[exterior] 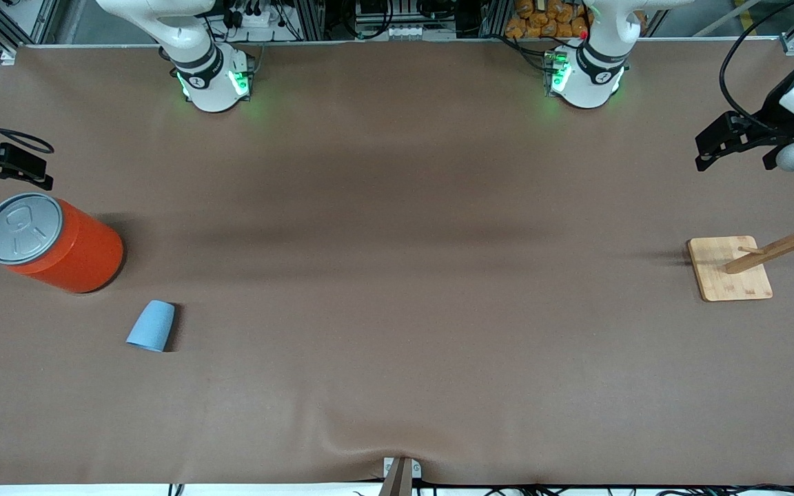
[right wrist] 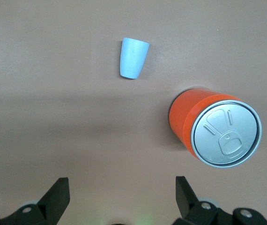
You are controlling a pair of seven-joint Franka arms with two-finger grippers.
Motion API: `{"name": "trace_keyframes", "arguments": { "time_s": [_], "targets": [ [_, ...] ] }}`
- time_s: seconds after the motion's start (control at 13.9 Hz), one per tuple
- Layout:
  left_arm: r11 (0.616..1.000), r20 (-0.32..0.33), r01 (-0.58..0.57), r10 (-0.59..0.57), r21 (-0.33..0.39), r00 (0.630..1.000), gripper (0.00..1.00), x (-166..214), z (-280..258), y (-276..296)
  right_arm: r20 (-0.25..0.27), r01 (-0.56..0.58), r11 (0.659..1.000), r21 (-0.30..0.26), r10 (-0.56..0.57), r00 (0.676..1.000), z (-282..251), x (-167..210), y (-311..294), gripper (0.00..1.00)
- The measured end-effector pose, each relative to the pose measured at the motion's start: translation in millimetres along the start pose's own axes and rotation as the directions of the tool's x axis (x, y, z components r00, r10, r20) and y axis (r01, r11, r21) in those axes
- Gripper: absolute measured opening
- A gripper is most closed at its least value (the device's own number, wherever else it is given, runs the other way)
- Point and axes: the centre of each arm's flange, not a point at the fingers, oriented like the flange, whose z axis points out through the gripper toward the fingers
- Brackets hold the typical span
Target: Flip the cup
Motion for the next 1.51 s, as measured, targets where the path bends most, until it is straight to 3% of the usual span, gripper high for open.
{"name": "trace_keyframes", "arguments": {
  "time_s": [0.5,0.72,1.01,1.3,1.51],
  "targets": [
    [1.0,0.03,-0.001,0.001,0.005,1.0,1.0,-3,3,0,0.001,-0.008,1.0,-0.004,0.008,1.0,42,25,6,1.0],
    [1.0,0.031,-0.004,0.004,0.005,1.0,1.0,-4,2,2,0.005,-0.006,1.0,-0.009,0.006,1.0,86,48,6,1.0],
    [1.0,0.039,-0.003,0.003,0.006,0.999,1.0,-5,2,1,0.029,-0.001,1.0,-0.02,0.001,1.0,182,96,5,1.0],
    [1.0,0.052,-0.004,0.004,0.008,0.999,1.0,-7,2,2,-0.036,0.005,0.999,-0.035,-0.006,0.999,279,129,5,1.0],
    [1.0,0.05,-0.003,0.003,0.007,0.999,1.0,-7,1,1,-0.061,-0.003,0.999,-0.036,0.001,0.998,315,140,5,1.0]
  ]
}}
